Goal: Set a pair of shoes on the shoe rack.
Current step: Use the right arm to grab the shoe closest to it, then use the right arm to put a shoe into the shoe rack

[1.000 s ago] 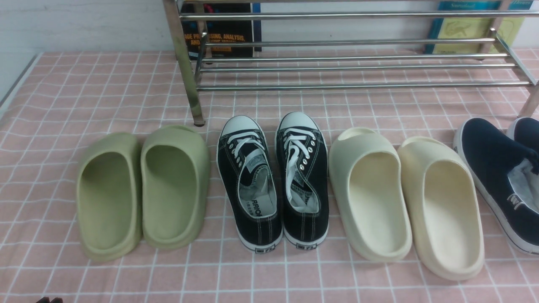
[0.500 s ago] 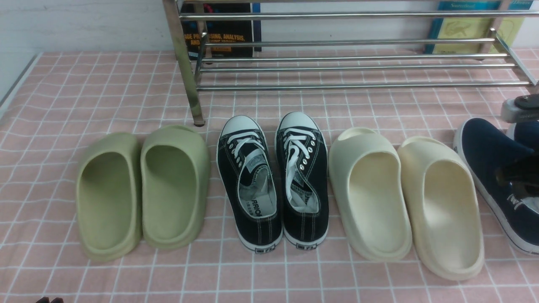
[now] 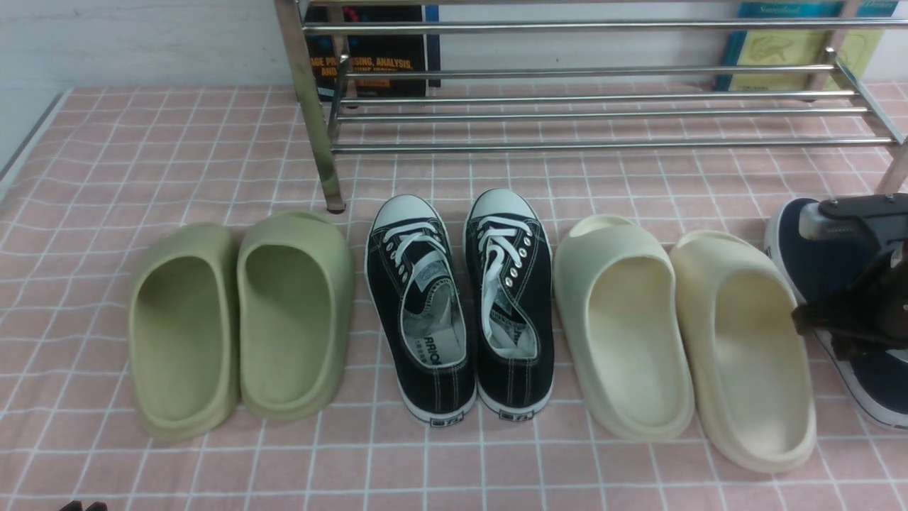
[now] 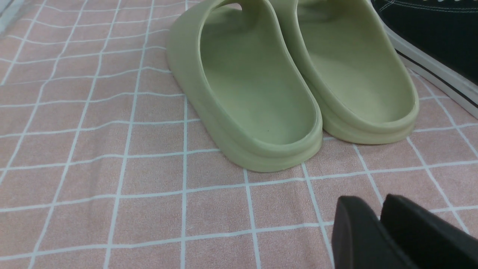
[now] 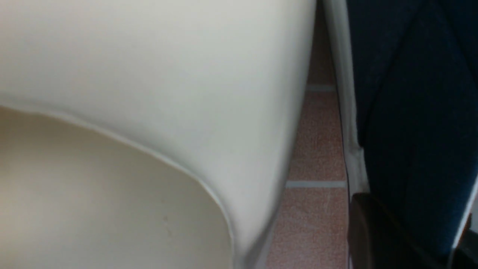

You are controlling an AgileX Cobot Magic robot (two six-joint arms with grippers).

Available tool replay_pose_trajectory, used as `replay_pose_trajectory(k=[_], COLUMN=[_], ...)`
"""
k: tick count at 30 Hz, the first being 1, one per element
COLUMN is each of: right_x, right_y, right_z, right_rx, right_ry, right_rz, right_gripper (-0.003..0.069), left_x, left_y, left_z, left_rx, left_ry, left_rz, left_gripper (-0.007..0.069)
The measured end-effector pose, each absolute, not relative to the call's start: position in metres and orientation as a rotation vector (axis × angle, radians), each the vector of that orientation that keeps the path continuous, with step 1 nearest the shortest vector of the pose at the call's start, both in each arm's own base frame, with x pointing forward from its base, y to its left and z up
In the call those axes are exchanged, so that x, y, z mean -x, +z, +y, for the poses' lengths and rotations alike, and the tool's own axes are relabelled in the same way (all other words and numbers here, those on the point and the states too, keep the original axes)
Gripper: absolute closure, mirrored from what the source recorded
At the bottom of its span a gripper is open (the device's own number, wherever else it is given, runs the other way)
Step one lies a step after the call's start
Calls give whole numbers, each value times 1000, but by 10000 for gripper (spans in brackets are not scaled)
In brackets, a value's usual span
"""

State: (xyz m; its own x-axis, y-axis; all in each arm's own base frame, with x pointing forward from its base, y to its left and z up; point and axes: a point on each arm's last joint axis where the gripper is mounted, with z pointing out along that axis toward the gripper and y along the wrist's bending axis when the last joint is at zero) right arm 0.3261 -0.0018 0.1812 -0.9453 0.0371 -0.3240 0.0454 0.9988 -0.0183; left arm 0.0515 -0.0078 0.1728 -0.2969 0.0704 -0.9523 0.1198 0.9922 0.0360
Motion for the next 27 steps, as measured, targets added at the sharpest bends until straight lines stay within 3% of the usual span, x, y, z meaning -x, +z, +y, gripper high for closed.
replay_pose_trajectory(k=[8, 14, 20, 27], right_x=[-330, -356, -399, -463], right_y=[241, 291, 297, 283], right_z=[-1, 9, 18, 25], right_rx=[12, 109, 125, 114], right_ry=[-37, 83, 214, 304], right_rz=[2735, 2603, 2535, 2500], right_gripper=[636, 636, 636, 636], left_x=[-52, -52, -52, -52], left_y=[173, 173, 173, 173], left_z=[-8, -8, -8, -8], left_rx=[-137, -137, -137, -137], left_ry=[-49, -49, -49, -49], left_rz=[1874, 1874, 1874, 1874], left_gripper=[482, 478, 477, 476])
